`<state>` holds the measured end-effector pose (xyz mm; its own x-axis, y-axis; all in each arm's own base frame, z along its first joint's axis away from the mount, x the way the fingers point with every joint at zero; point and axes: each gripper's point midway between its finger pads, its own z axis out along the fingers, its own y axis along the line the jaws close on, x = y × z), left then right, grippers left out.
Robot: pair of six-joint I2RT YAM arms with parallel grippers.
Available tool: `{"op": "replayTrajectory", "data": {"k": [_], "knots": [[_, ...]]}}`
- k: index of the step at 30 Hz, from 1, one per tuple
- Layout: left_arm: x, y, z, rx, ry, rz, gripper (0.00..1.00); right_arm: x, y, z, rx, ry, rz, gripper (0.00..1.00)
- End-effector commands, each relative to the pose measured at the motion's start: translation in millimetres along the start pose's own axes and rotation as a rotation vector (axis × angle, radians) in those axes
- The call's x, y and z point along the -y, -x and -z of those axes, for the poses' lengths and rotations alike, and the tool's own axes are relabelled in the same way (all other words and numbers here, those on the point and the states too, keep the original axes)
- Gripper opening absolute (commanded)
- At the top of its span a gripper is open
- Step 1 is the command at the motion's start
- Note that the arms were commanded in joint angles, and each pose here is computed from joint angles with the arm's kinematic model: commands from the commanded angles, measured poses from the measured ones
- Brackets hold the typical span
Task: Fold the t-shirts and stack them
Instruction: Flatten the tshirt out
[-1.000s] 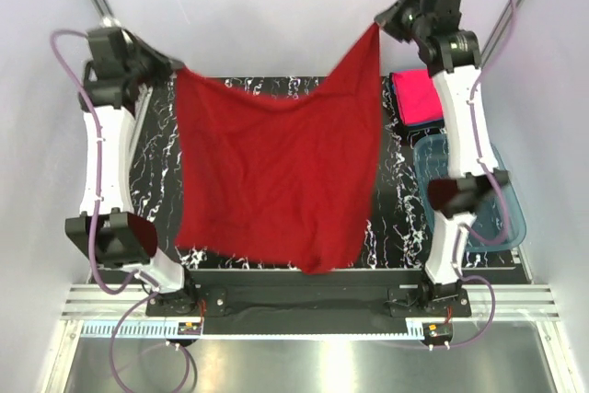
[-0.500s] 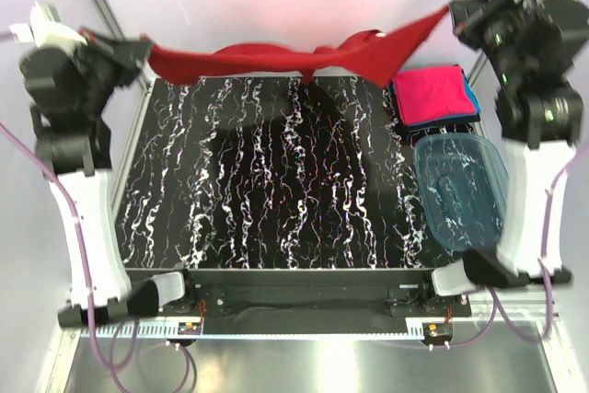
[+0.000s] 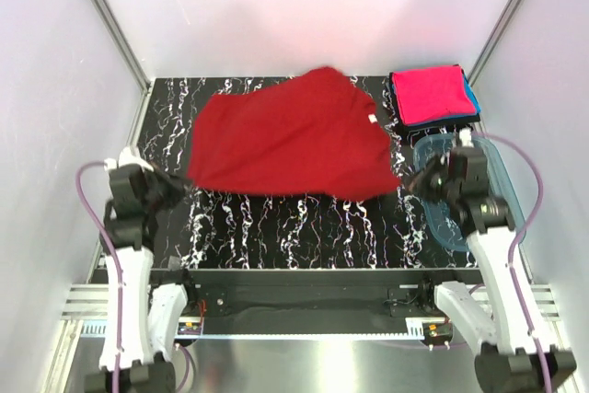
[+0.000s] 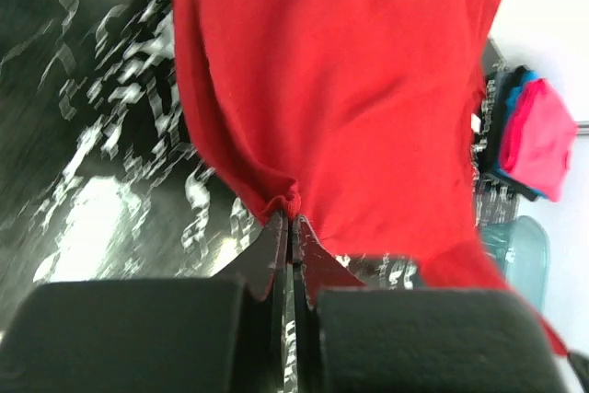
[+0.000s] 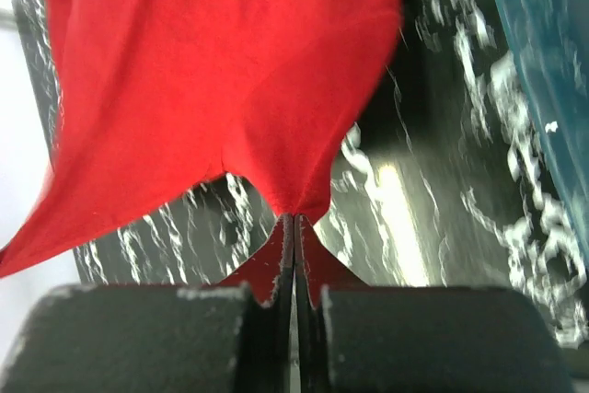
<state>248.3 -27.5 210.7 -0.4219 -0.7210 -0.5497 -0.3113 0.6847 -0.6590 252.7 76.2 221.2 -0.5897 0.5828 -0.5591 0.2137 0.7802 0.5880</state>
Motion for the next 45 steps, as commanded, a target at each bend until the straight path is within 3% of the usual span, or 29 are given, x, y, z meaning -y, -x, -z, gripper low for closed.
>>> {"op": "replayTrajectory", "data": {"k": [1, 5, 11, 17, 29, 33, 45], "knots": [[-23, -11, 1, 0.063, 0.036, 0.045, 0.0, -1, -20, 21, 0.017, 0.079, -0.043, 0.0], [-70, -46, -23, -0.023, 0.179, 0.12, 0.0, 24, -65, 2, -0.103, 0.057, -0.137, 0.0], [-99, -69, -38, -0.109, 0.299, 0.199, 0.0, 33, -72, -1, -0.084, 0.047, -0.172, 0.0], [-114, -47, -35, 0.01, 0.394, 0.186, 0.0, 35, -56, -10, -0.052, 0.009, -0.11, 0.0], [-139, -34, -25, 0.094, 0.546, 0.187, 0.0, 28, -23, -61, -0.109, -0.09, 0.052, 0.0], [-144, -34, -24, 0.087, 0.583, 0.187, 0.0, 21, -33, -76, -0.159, -0.107, 0.119, 0.0], [-154, -27, -25, 0.104, 0.641, 0.147, 0.0, 39, 2, -86, -0.067, -0.269, 0.257, 0.0]]}}
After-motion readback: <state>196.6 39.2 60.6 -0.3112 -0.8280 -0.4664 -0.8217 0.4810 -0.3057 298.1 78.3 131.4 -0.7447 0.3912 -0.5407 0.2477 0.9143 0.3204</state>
